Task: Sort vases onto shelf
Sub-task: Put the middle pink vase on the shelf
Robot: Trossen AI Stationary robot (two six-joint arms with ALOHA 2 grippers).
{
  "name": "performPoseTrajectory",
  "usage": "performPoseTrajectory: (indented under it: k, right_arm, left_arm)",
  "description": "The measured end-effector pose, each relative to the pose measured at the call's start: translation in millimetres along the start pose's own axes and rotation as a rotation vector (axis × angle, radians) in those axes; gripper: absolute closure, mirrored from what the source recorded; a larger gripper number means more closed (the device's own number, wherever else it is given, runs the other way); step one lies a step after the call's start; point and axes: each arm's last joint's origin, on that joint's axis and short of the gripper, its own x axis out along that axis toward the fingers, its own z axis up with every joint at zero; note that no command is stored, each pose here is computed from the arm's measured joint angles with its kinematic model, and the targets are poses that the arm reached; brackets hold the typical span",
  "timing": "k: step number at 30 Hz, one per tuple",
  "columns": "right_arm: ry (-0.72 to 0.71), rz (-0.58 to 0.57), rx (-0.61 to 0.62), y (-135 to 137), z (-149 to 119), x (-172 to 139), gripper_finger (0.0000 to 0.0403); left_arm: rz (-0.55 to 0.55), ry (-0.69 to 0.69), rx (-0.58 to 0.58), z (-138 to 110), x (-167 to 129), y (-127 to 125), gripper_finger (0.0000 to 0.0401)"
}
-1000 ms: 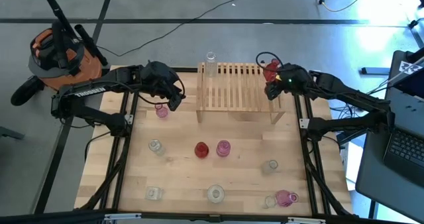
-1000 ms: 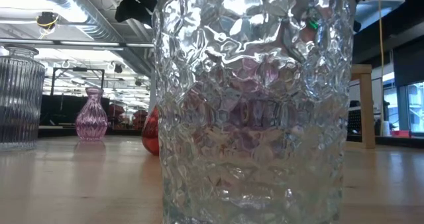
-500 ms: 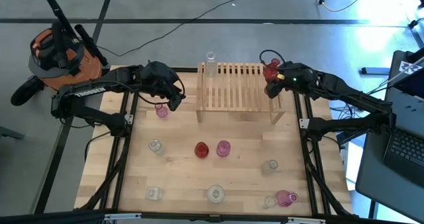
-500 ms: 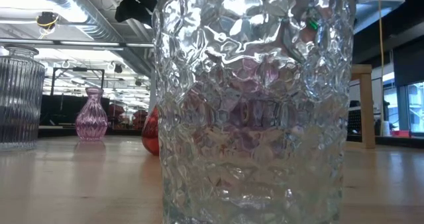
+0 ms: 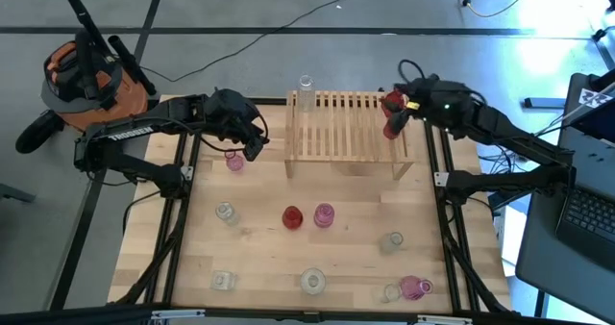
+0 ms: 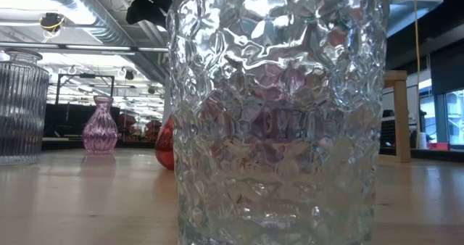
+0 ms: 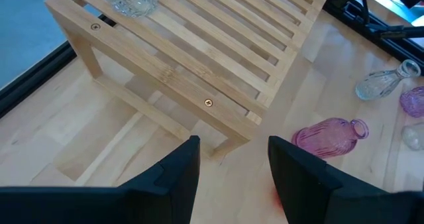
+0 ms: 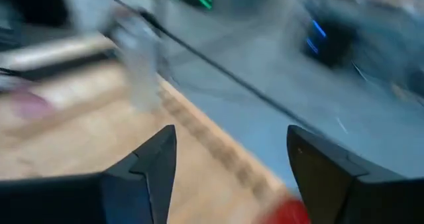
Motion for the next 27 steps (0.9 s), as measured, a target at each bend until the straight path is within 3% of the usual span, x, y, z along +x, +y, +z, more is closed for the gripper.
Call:
performPoseTrajectory:
  k: [4,7,20,23,27]
  right_arm:
    - [-0.272,0.338,-0.161,15.0,23.0,1.8,0.0168]
    - [-0.333,0.494,-0.176,31.4,27.4,7.1,0.0168]
    - [0.22,0.981,-0.39,150.7,-43.7,23.7,0.0168]
    - [0.259,1.049,-0.443,178.5,-57.6,25.6,0.0168]
    - [0.168,1.077,-0.425,192.3,-55.8,37.2,0.0168]
  left_arm:
    - [0.001,-0.001,0.0,0.1,0.0,0.0,0.023]
    - [0.003,-0.002,0.0,0.1,0.0,0.1,0.023]
    - [-0.015,0.066,-0.071,-6.8,-0.3,-2.7,0.023]
    - [-0.017,0.094,-0.075,-10.5,-0.7,-5.4,0.023]
    - [-0.009,0.149,-0.077,-17.7,-1.8,-9.0,0.023]
